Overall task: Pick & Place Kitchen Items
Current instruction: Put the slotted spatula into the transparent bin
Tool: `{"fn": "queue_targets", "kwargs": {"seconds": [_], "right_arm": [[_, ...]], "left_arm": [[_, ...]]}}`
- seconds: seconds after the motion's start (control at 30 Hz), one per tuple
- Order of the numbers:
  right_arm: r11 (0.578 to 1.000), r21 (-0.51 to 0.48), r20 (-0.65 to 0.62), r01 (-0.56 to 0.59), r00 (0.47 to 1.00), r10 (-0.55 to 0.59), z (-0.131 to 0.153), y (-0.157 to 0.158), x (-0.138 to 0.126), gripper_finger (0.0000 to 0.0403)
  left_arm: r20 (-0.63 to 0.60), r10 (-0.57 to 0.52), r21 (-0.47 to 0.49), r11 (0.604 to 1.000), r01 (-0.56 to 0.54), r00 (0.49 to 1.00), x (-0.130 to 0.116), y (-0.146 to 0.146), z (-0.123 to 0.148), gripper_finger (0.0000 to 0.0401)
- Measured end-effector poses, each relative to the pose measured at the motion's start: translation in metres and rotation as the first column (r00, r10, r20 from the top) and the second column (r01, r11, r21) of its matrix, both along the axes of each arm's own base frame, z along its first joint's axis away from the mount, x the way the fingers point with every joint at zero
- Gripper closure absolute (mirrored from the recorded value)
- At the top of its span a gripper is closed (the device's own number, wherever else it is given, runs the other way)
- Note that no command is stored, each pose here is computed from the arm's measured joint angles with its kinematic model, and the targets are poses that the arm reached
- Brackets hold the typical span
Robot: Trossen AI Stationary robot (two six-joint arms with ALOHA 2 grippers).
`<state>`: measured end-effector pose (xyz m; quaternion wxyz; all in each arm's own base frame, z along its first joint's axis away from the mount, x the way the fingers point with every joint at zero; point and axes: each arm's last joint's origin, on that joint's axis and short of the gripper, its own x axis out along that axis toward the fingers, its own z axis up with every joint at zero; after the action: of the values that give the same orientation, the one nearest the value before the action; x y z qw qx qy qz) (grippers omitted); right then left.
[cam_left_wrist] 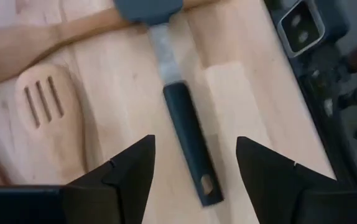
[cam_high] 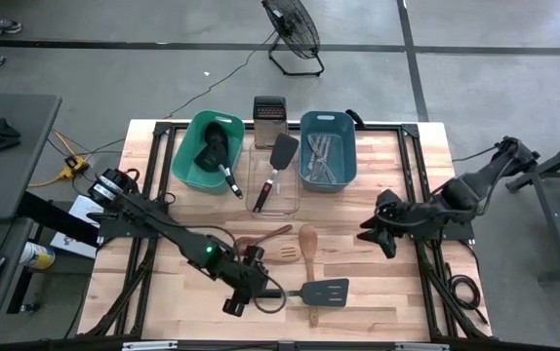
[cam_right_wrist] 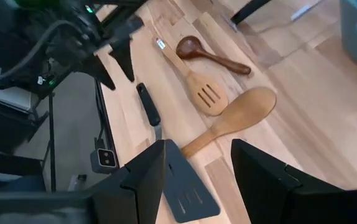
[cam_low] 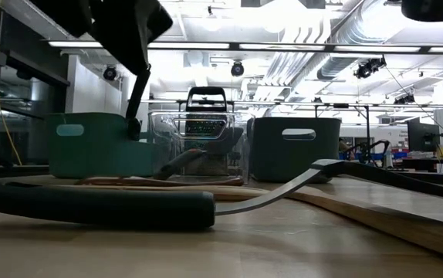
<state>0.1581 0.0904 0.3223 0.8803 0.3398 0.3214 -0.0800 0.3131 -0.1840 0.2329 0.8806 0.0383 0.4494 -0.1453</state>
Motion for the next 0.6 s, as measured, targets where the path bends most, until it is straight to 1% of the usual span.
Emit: {"fn": "queue_targets", "kwargs": {"seconds": [0.07, 0.2, 0.37, 0.53, 0.6], "right_arm": [[1.000, 0.013, -0.014, 0.004, 1.000, -0.004, -0.003, 0.005, 0.004, 0.0227], [0.999, 0.034, -0.034, 0.009, 0.999, -0.007, -0.009, 0.015, 0.011, 0.0227], [0.998, 0.065, -0.058, 0.014, 0.998, -0.010, -0.015, 0.026, 0.014, 0.0227], [0.996, 0.084, -0.082, 0.019, 0.997, -0.012, -0.020, 0.035, 0.015, 0.0227], [0.996, 0.089, -0.091, 0.018, 0.996, -0.010, -0.022, 0.038, 0.015, 0.0227]], "left_arm": [[-0.009, 0.007, 0.018, 1.000, -0.007, 1.000, -0.001, 0.001, 0.000, 0.0178], [0.003, 0.004, 0.018, 1.000, -0.004, 1.000, -0.001, -0.002, 0.000, 0.0178], [-0.013, -0.060, 0.000, 0.998, 0.060, 0.998, -0.002, -0.006, -0.002, 0.0178], [-0.003, -0.108, 0.020, 0.994, 0.108, 0.994, -0.002, -0.015, -0.008, 0.0178], [-0.016, -0.123, 0.052, 0.991, 0.124, 0.992, -0.005, -0.020, -0.014, 0.0178]]}}
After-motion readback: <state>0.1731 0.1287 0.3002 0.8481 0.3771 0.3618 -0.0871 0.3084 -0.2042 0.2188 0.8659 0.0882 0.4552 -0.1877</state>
